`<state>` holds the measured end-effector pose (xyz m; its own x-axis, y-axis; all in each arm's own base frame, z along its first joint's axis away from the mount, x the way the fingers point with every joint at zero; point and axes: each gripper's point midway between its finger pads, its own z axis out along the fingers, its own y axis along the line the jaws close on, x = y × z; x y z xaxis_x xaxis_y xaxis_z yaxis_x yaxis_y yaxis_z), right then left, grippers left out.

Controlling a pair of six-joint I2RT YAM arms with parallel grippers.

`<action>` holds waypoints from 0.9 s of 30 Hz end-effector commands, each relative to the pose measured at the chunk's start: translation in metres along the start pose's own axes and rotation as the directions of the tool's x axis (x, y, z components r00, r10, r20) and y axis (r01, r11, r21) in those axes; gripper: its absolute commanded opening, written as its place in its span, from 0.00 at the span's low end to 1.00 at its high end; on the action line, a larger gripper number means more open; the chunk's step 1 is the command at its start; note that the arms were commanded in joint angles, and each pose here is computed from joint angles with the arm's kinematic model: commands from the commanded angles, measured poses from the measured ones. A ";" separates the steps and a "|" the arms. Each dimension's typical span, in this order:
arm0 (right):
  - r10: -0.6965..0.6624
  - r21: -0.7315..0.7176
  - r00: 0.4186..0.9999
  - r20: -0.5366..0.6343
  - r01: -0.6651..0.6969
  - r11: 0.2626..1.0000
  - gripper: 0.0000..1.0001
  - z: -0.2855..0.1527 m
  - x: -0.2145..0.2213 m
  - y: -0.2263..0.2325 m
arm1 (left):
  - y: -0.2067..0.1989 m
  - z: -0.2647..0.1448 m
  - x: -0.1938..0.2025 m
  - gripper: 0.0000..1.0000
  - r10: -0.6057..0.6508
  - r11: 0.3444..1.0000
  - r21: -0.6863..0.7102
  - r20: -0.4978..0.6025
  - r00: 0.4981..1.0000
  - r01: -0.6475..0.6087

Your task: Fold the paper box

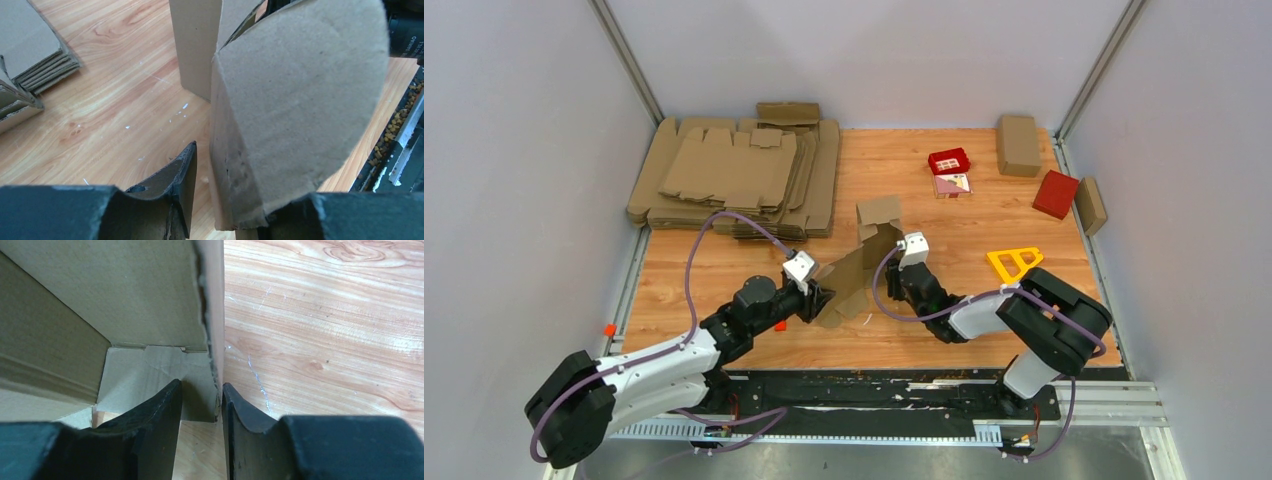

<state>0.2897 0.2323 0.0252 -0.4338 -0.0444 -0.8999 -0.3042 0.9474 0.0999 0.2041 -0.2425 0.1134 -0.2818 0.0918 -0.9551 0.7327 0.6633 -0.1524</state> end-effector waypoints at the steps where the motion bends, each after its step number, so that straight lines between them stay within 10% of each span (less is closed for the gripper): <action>1: 0.029 0.016 0.998 -0.048 -0.028 0.999 0.34 -0.002 0.008 0.000 | -0.006 0.001 -0.008 0.39 -0.018 0.999 0.028 0.036 0.999 0.017; 27: 0.129 0.185 0.990 -0.053 -0.117 0.976 0.01 -0.016 0.006 -0.010 | 0.015 -0.014 -0.010 0.63 -0.080 0.991 -0.101 0.085 0.993 0.088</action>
<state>0.2796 0.2268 0.0243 -0.4925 0.0392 -0.8694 -0.1568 0.9786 0.1329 0.2042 -0.2353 0.1183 -0.2855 0.0507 -0.9570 0.7042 0.6884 -0.1736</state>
